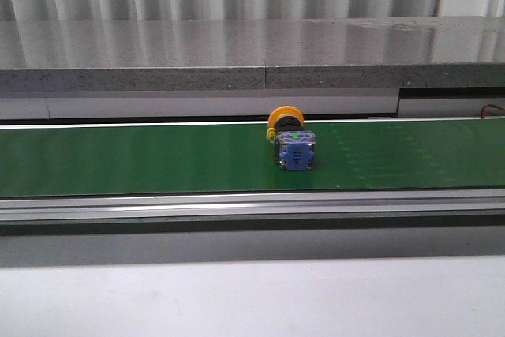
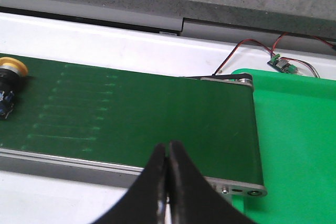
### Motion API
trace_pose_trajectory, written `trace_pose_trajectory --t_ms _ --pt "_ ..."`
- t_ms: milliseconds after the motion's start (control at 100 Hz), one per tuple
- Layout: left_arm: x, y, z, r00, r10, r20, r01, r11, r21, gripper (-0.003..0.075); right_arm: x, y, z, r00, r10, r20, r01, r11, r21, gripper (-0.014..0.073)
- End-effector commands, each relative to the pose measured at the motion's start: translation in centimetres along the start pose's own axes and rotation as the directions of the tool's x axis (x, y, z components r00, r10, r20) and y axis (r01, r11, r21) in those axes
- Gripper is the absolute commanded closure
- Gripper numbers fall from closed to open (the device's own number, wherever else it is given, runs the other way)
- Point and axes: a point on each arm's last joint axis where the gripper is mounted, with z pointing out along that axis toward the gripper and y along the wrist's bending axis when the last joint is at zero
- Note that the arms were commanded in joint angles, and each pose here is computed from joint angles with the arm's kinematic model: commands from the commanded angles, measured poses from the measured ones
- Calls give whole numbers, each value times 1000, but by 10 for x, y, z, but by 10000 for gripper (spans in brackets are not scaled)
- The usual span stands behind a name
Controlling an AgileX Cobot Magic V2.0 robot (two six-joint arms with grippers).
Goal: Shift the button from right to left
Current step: 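Let the belt carry the button toward the left arm, then lower the left gripper onto the button and grasp it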
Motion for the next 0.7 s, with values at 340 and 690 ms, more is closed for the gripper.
trace_pose_trajectory --t_ms 340,690 --pt "-32 -67 56 994 104 20 -106 974 202 90 -12 -2 -4 997 8 77 -9 1000 20 662" --pt "-36 -118 111 977 210 -43 -191 943 272 91 -12 -2 -4 997 8 77 -9 1000 20 662"
